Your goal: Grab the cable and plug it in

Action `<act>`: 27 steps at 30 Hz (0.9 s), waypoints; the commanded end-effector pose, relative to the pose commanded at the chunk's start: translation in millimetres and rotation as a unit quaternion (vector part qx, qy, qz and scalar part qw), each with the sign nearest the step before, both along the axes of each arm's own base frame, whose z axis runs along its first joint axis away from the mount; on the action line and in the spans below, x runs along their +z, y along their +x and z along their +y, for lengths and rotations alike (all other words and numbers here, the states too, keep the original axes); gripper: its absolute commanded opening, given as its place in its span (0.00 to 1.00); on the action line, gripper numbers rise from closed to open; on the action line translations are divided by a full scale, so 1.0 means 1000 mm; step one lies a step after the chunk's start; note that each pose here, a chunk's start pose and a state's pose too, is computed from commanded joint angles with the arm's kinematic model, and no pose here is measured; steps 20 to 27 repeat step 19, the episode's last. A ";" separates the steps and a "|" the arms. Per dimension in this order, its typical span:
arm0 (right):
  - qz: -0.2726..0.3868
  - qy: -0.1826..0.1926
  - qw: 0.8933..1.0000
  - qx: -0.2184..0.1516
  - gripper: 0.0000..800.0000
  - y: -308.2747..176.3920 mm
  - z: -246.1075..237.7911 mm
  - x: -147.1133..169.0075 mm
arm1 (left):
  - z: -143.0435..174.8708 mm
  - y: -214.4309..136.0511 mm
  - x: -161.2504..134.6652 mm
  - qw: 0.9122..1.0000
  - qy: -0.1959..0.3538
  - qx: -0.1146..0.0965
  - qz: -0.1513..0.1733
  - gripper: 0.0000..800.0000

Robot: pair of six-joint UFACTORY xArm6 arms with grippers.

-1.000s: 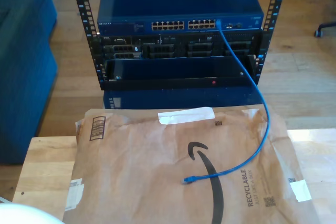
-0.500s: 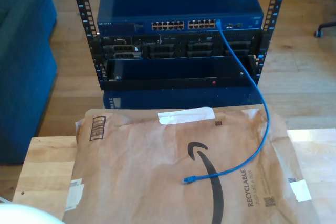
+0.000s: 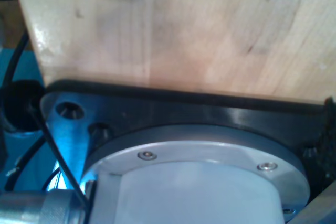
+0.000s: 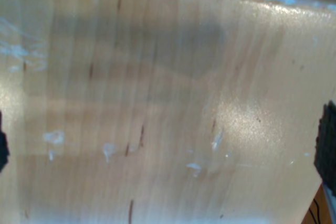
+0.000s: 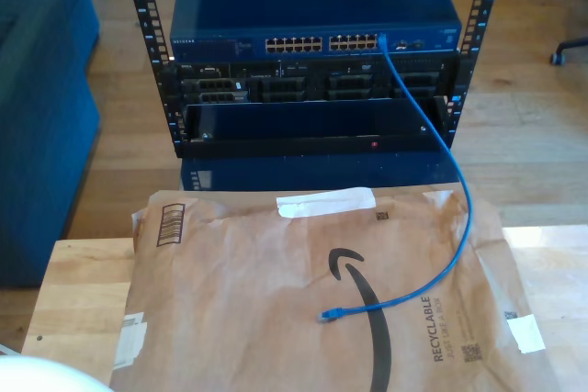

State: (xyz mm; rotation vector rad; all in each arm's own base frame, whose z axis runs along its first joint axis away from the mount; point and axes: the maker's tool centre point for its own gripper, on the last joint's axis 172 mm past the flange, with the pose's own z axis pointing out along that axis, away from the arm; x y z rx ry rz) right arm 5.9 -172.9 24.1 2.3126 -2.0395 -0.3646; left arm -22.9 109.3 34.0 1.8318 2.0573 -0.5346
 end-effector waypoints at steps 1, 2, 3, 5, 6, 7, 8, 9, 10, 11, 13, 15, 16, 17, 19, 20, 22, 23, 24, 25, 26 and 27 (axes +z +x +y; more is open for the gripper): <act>0.000 0.001 1.000 0.000 1.00 0.000 0.000 0.000 | 0.000 0.000 0.000 1.000 0.000 0.000 0.000 1.00; 0.000 0.001 1.000 0.000 1.00 0.000 0.001 0.000 | 0.000 0.000 0.000 1.000 0.001 0.000 0.000 1.00; 0.000 0.001 1.000 0.000 1.00 0.000 0.000 0.000 | 0.000 0.000 0.000 1.000 0.001 0.000 0.000 1.00; 0.000 0.001 1.000 0.000 1.00 0.000 0.001 0.000 | 0.000 0.000 0.000 1.000 0.000 0.000 0.000 1.00; 0.000 0.001 1.000 0.000 1.00 0.000 0.001 0.000 | 0.000 0.000 0.000 1.000 0.001 0.000 0.000 1.00; 0.000 0.001 1.000 0.000 1.00 0.000 0.000 0.000 | 0.000 0.000 0.000 1.000 0.000 0.000 0.000 1.00; 0.000 0.001 1.000 0.000 1.00 0.000 0.001 0.000 | 0.000 0.000 0.000 1.000 0.000 0.000 0.000 1.00; 0.001 0.001 1.000 -0.001 1.00 0.000 0.001 0.000 | 0.000 0.000 0.000 1.000 0.001 0.000 0.000 1.00; 0.000 0.001 1.000 0.000 1.00 0.000 0.001 0.000 | 0.000 0.000 0.000 1.000 0.000 0.000 0.000 1.00; 0.001 0.001 1.000 -0.001 1.00 0.000 0.001 0.000 | 0.000 0.000 0.000 1.000 0.000 0.000 0.000 1.00; 0.001 0.001 1.000 -0.001 1.00 0.000 0.001 0.000 | 0.000 0.000 0.000 1.000 0.001 0.000 0.000 1.00; 0.000 0.001 1.000 -0.001 1.00 0.000 0.000 0.000 | 0.000 0.000 0.000 1.000 0.001 0.000 0.000 1.00; 0.001 0.002 1.000 0.000 1.00 0.000 0.002 -0.001 | 0.000 0.000 0.000 1.000 0.000 0.000 0.000 1.00; 0.000 0.001 1.000 0.000 1.00 0.000 0.001 0.000 | 0.000 0.000 0.000 1.000 0.000 0.000 0.000 1.00; 0.001 0.001 1.000 -0.001 1.00 0.000 0.001 0.000 | 0.000 0.000 0.000 1.000 0.000 0.000 0.000 1.00; 0.001 0.001 1.000 -0.001 1.00 0.000 0.001 0.000 | 0.000 0.000 0.000 1.000 0.000 0.000 0.000 1.00; 0.001 0.001 1.000 -0.001 1.00 0.000 0.001 0.000 | 0.000 0.000 0.000 1.000 0.000 0.000 0.000 1.00; 0.001 0.001 1.000 -0.001 1.00 0.000 0.001 0.000 | 0.000 0.000 0.000 1.000 0.000 0.000 0.000 1.00; 0.001 0.001 1.000 -0.001 1.00 0.000 0.001 0.000 | 0.000 0.000 0.000 1.000 0.000 0.000 0.000 1.00; 0.001 0.001 1.000 -0.001 1.00 0.000 0.001 0.000 | 0.000 0.000 0.000 1.000 0.000 0.000 0.000 1.00; 0.001 0.001 1.000 -0.001 1.00 0.000 0.001 0.000 | 0.000 0.000 0.000 1.000 0.000 0.000 0.000 1.00; 0.001 0.001 1.000 -0.001 1.00 0.000 0.001 0.000 | 0.000 0.000 0.000 1.000 0.000 0.000 0.000 1.00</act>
